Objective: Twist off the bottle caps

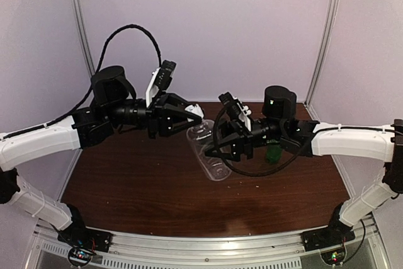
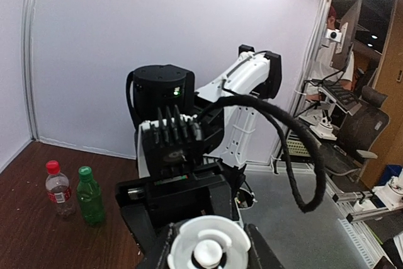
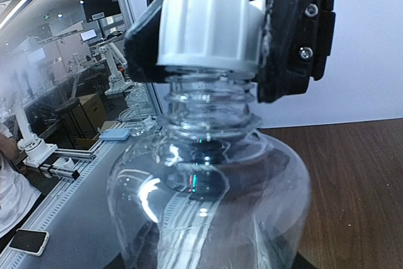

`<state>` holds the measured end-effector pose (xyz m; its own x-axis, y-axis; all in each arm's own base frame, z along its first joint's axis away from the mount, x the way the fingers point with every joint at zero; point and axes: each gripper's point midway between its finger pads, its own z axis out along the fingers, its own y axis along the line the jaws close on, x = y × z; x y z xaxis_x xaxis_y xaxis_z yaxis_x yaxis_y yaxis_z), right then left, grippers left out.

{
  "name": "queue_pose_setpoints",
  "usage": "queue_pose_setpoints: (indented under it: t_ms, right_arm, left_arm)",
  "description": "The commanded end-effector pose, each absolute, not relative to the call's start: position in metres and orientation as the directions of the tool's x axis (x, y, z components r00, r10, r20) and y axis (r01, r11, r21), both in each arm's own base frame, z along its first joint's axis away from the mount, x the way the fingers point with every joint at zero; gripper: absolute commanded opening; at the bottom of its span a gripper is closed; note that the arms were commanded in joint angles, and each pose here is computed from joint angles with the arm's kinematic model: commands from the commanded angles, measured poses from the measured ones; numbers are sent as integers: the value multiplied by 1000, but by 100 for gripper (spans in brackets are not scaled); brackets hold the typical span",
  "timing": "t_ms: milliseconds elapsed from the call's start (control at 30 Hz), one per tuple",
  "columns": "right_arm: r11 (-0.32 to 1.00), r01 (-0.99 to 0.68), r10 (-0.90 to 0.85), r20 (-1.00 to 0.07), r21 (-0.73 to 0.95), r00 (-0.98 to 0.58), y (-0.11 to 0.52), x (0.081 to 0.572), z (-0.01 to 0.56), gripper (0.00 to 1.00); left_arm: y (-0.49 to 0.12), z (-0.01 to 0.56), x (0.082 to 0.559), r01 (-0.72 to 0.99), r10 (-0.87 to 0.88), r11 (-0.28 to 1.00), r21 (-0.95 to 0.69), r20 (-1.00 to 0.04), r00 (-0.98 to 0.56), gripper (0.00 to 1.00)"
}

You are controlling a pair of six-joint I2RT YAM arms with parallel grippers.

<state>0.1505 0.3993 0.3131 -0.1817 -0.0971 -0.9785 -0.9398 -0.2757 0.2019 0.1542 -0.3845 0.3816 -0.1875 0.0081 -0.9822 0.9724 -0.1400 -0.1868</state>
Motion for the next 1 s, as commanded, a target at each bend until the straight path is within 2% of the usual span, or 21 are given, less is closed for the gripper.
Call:
queue_pose_setpoints:
  t_ms: [0, 267, 500, 667, 967]
  right_arm:
    - [-144, -974, -107, -982, 172, -157, 403, 174, 315, 44]
    - [-57, -984, -143, -977, 168, -158, 403, 188, 302, 43]
    - [-19, -986, -134, -978, 166, -162, 396, 194, 305, 44]
    - [0, -987, -127, -979, 160, -159, 392, 196, 306, 44]
    - [12, -985, -128, -976, 174, -174, 392, 201, 300, 44]
  left_arm:
    - [-373, 413, 180, 984, -91, 46, -170, -982, -166, 27]
    - [-344, 415, 229, 893, -153, 394, -216, -974, -168, 28]
    - [-305, 356, 276, 697, -87, 686, -208, -975, -205, 28]
    - [-276, 282, 294, 568, -36, 800, -194, -960, -277, 28]
    - [-236, 170, 303, 406, 41, 906, -120, -930, -366, 28]
